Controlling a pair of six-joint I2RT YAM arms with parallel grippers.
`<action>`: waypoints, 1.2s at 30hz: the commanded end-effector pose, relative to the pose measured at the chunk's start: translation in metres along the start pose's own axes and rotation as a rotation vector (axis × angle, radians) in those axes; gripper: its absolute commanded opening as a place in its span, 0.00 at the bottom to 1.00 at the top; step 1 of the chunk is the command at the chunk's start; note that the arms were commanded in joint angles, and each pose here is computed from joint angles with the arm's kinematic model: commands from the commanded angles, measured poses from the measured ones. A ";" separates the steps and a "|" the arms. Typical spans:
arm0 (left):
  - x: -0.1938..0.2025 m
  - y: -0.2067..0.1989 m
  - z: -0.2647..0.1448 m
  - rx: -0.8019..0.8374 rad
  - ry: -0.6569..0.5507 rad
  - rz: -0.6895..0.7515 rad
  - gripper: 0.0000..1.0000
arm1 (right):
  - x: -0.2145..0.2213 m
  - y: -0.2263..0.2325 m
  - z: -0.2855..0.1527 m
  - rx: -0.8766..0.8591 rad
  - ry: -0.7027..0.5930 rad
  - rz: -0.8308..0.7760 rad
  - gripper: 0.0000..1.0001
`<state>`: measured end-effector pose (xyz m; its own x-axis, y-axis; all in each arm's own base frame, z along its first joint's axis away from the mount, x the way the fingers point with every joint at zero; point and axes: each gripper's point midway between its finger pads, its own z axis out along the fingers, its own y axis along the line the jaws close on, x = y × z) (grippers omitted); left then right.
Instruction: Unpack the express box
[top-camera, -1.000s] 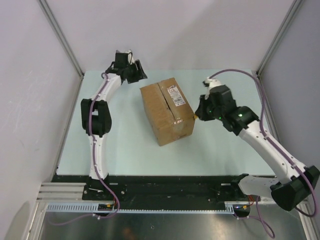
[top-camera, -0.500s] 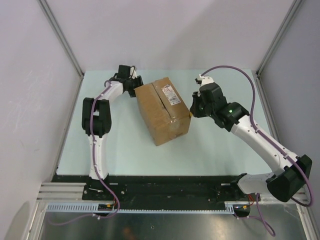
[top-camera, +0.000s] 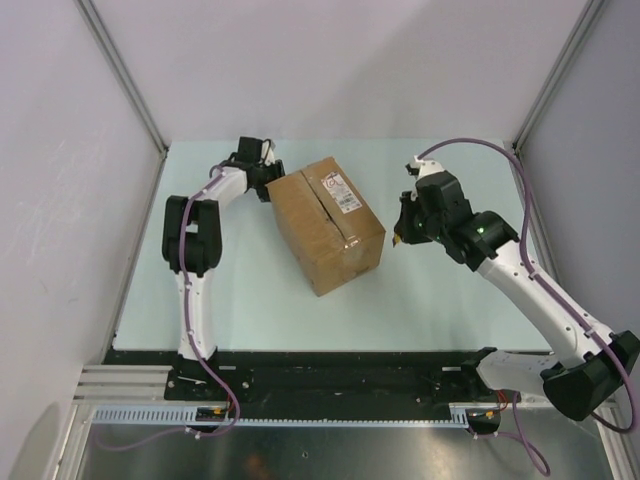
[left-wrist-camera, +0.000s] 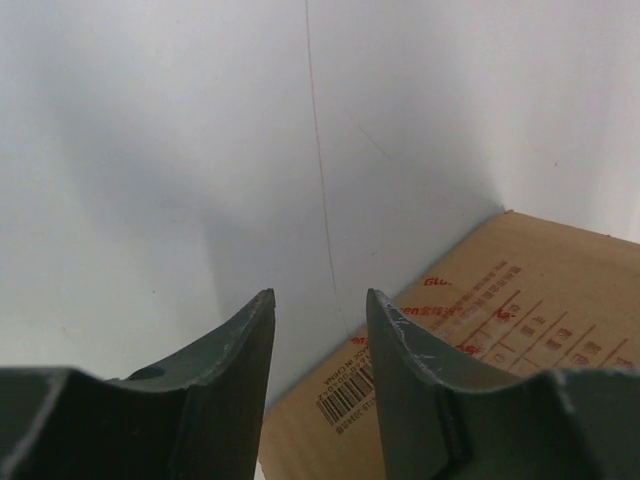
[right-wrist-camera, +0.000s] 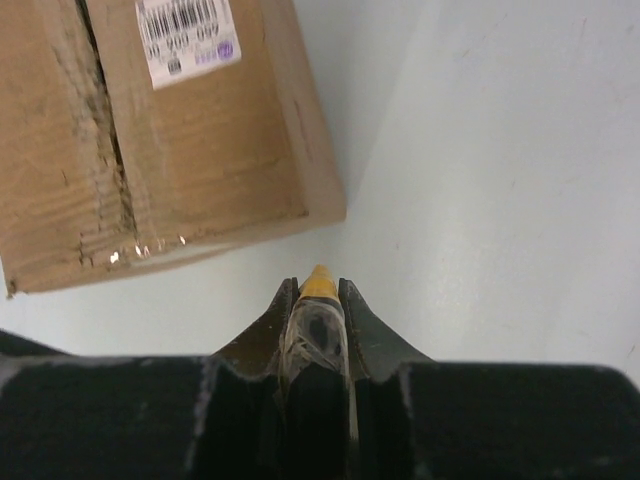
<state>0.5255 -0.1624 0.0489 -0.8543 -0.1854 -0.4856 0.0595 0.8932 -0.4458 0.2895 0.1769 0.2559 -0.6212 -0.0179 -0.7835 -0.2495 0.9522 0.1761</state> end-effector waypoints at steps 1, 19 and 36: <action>0.002 -0.009 -0.027 -0.002 -0.016 0.049 0.45 | 0.047 0.002 -0.003 -0.015 0.208 -0.056 0.00; 0.067 0.000 -0.091 -0.045 -0.040 0.032 0.30 | 0.028 -0.039 0.115 0.256 0.189 -0.037 0.00; 0.035 0.007 -0.162 -0.189 -0.295 0.012 0.48 | -0.049 -0.074 0.133 0.292 -0.034 0.031 0.00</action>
<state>0.3855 -0.1110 0.0850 -0.8152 -0.2198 -0.5359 -0.0355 0.9424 -0.3325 0.4125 0.1664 0.1446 -0.7203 -0.0768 -0.6894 -0.0823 0.9963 -0.0250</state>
